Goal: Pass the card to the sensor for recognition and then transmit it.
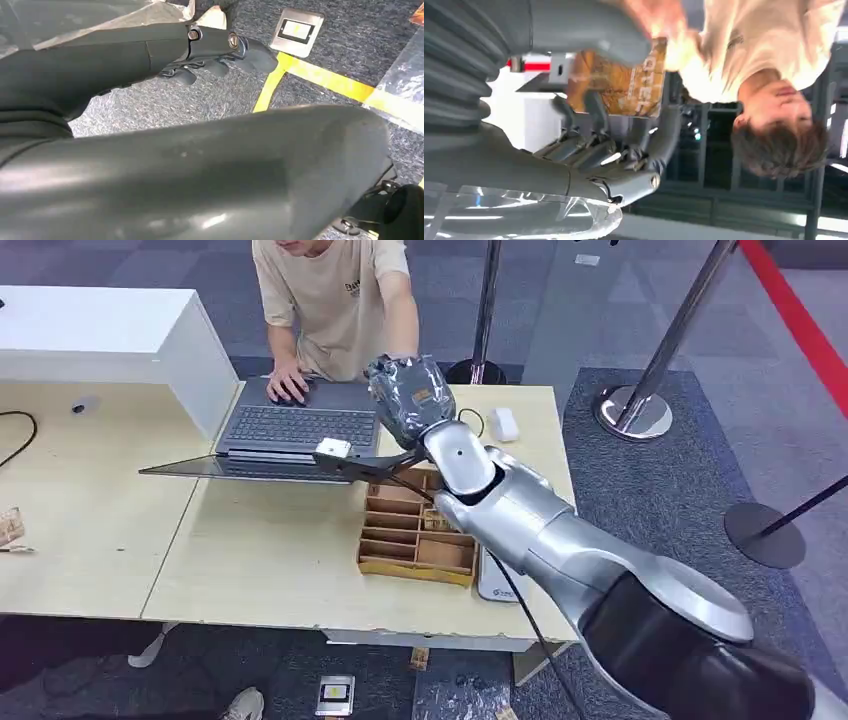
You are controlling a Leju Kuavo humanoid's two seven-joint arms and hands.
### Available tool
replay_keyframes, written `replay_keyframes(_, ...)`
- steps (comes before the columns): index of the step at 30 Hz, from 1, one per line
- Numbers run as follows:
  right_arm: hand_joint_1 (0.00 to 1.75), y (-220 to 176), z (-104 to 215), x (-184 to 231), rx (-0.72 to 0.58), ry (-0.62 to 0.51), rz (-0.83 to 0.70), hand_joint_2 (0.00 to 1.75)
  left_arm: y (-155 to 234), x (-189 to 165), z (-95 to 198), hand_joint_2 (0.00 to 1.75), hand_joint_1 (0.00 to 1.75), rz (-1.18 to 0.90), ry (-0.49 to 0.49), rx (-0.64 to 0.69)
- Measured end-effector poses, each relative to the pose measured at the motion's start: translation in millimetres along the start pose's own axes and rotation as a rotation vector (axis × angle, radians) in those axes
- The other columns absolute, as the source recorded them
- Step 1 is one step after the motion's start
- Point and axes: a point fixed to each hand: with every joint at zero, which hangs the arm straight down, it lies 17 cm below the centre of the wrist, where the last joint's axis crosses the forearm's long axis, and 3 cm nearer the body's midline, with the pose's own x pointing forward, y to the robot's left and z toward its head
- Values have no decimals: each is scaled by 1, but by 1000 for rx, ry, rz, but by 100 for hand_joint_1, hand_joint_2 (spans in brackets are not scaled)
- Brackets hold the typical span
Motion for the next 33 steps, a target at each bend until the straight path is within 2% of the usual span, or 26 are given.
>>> replay_keyframes(5,0,0,3,-5,-27,17,-126,0,1,0,0,0,0,5,0,6)
replay_keyframes(14,0,14,21,-42,-44,96,-291,0,-5,-5,0,0,0,32,25,3)
replay_keyframes(15,0,18,24,-46,-42,107,-304,175,-6,-6,0,0,0,36,30,1)
replay_keyframes(18,0,33,41,-59,-30,152,-337,175,-7,-9,0,0,0,51,41,5)
replay_keyframes(22,0,67,78,-74,22,217,-398,175,-9,-13,-1,0,0,63,46,12)
replay_keyframes(26,0,96,114,-72,93,223,-447,175,-9,-15,-1,0,0,74,50,19)
replay_keyframes(33,0,99,154,-62,84,203,-519,175,-7,-19,-2,0,0,85,51,24)
